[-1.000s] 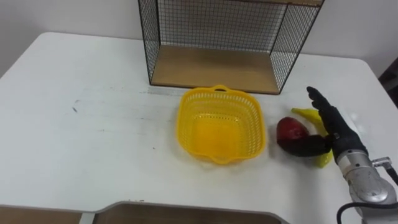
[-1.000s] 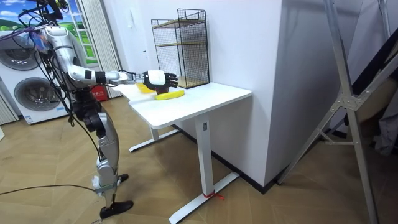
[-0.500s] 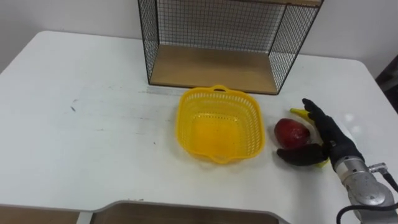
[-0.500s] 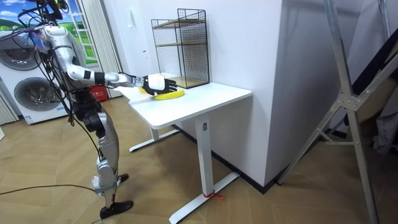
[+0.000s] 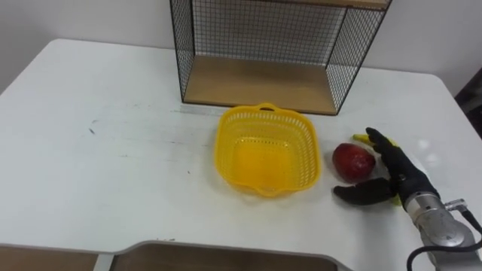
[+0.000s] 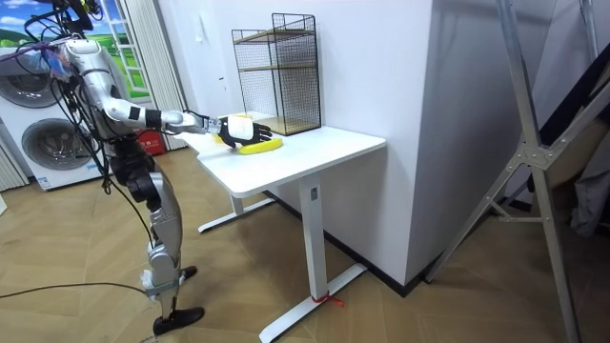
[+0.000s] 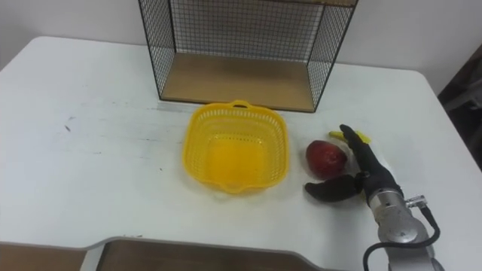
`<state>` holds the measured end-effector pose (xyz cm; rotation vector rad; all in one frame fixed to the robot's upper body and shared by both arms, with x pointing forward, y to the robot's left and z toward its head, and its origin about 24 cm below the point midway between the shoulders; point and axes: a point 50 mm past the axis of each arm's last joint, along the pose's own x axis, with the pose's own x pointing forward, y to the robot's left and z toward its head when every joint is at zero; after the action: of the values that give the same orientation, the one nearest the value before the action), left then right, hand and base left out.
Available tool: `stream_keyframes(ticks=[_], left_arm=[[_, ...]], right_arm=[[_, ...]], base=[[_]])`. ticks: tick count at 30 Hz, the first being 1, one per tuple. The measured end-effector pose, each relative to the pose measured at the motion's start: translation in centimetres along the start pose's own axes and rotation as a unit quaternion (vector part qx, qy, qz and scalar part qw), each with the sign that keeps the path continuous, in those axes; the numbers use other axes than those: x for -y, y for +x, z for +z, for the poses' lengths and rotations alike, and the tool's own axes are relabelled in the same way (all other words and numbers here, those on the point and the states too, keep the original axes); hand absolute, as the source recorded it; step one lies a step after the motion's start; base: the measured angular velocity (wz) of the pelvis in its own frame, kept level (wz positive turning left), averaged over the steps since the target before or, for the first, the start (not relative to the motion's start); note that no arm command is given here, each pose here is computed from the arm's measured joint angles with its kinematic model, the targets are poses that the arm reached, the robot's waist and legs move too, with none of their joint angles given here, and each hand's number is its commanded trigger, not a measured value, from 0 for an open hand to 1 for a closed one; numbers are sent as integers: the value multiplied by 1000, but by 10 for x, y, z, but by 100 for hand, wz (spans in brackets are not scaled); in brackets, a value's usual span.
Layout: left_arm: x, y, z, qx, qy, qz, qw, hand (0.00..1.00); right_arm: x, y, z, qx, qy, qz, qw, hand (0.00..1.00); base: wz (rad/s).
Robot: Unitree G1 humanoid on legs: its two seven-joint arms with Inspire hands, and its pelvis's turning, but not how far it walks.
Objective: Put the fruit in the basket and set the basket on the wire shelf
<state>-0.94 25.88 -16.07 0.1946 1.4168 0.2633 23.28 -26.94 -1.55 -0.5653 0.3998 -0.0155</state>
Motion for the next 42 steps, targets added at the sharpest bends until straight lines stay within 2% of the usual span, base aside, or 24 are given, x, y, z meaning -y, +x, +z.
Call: stream_keyframes(ticks=[14,15,16,17,18,30,42], left_arm=[[0,0,0,0,-2,-17,1000,0],[-1,0,0,-1,-1,-16,1000,0],[-1,0,-1,-2,-1,-16,1000,0],[-1,0,-2,-3,-1,-15,1000,0],[-2,0,-2,-4,-1,-14,1000,0],[-3,1,2,0,-6,-13,1000,0],[-6,2,7,7,-4,-7,1000,0]], right_arm=[[0,9,-7,-23,-3,23,999,0],[0,9,-7,-23,-6,28,999,24],[0,9,-7,-24,-8,30,999,59],[1,9,-7,-24,-14,33,999,72],[2,9,-7,-23,-21,33,999,100],[16,16,-2,-33,-112,18,993,100],[15,16,-3,-33,-91,23,995,100]], base=[[2],[0],[3],[5],[6],[0],[0]])
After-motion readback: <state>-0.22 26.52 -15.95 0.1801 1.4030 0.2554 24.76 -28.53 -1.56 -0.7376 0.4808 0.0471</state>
